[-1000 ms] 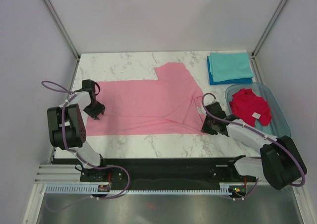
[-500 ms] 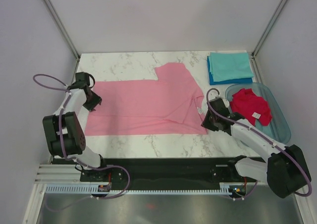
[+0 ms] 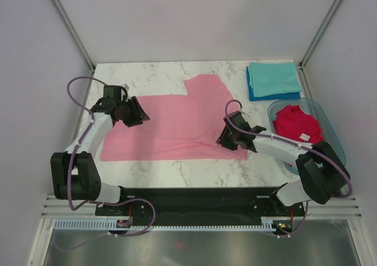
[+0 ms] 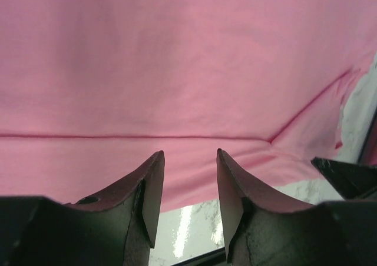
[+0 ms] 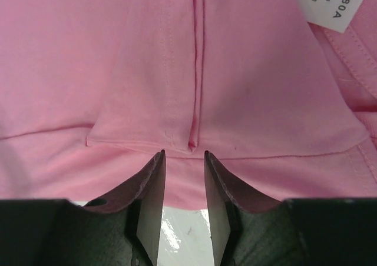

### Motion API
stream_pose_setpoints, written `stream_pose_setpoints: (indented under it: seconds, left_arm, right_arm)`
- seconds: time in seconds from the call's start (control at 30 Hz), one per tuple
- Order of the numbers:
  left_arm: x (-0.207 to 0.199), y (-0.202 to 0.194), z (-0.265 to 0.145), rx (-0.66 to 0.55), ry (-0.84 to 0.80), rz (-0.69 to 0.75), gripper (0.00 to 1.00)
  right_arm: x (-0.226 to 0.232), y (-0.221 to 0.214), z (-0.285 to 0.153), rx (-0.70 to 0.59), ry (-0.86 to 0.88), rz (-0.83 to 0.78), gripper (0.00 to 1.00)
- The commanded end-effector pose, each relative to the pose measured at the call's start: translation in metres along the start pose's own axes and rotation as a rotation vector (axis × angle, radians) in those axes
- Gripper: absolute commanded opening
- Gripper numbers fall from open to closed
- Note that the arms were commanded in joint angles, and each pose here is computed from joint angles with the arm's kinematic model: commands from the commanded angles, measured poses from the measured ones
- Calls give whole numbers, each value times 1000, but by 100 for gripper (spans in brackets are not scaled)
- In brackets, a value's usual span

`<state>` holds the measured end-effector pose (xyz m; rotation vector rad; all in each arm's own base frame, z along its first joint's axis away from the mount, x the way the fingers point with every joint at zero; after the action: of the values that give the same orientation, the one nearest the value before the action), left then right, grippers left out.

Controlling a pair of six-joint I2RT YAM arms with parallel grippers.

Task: Fold and stack the t-shirts
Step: Fold the tshirt

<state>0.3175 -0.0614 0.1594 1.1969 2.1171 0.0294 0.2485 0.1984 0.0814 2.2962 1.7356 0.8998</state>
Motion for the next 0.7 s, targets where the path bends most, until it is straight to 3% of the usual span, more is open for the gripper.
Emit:
stream_pose_setpoints:
  seconds: [0.0,0.47,0.57,0.67]
  left_arm:
    - [-19,-9,-10,20,-137,99,49]
    - [-18,-10,-14,-26,-123,110,48]
    - [-17,-6,-19,-70,-102,113,48]
    - [-16,-1,-27,-124,-83,114,48]
  right_arm:
    - [23,21,4,-82,44,75,41]
    - [23,10,27,-41,-6,101,40]
    - [22,12,27,-51,-13,95,36]
    - [23,15,26,-62,-11,86,26]
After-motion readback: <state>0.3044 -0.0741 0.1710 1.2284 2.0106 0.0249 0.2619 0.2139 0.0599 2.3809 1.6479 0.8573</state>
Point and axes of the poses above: each gripper's point midway between its finger pads, its own z axis out along the fingers, its own x axis along the line the jaws close on, y = z × x, the point moved 4 cm from there along -z, back along the fingers, and after that the axes turned 11 degrees about -z, right-handed, at the moved point
